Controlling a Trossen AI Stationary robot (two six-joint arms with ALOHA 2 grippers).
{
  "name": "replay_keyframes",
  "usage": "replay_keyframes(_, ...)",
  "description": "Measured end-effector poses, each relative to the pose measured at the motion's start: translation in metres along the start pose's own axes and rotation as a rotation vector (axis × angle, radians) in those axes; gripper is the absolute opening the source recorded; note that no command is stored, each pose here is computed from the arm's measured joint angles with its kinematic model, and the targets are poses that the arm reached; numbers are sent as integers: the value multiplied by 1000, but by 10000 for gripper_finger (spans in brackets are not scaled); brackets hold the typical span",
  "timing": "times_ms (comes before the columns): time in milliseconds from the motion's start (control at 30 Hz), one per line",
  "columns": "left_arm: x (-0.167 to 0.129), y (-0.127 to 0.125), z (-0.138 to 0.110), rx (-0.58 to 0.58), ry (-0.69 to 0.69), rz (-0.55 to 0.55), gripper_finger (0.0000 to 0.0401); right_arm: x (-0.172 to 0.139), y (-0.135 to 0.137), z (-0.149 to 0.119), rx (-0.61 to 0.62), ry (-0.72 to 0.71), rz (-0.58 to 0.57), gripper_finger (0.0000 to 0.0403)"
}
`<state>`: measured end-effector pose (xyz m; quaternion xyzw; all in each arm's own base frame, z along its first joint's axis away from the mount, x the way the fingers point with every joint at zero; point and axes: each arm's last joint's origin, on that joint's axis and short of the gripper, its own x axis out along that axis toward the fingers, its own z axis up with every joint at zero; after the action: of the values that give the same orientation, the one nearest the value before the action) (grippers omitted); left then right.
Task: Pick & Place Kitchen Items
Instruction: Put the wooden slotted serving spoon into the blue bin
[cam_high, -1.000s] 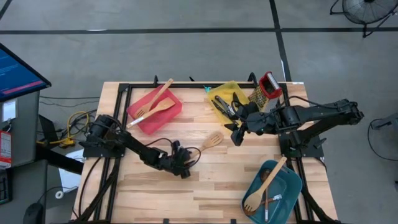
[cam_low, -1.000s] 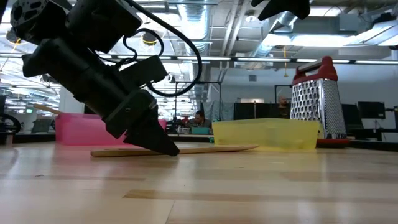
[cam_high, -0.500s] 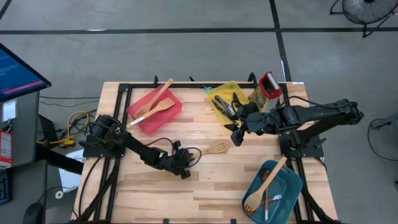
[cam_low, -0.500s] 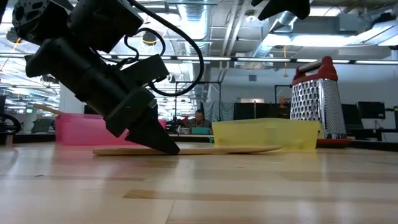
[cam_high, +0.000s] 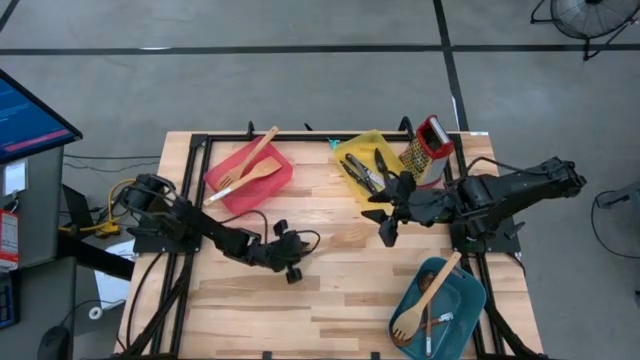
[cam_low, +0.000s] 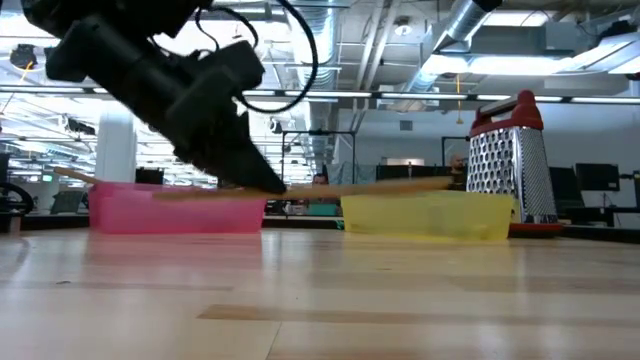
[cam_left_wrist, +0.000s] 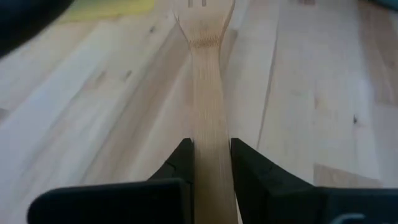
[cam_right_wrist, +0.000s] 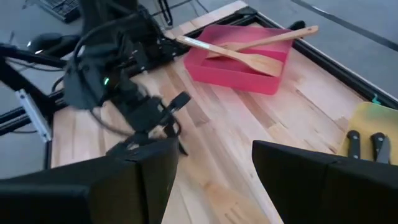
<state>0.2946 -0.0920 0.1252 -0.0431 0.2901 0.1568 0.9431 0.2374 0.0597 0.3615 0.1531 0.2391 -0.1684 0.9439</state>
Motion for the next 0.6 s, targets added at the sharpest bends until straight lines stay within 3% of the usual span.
replay_keyframes(400, -43, 27, 32, -116, -149, -43, 47, -34, 14, 9, -28, -168, 128, 216)
replay_keyframes(600, -72, 38, 51, -181, -246, -116, 47, -50, 17, 9, -83, -242, 107, 216)
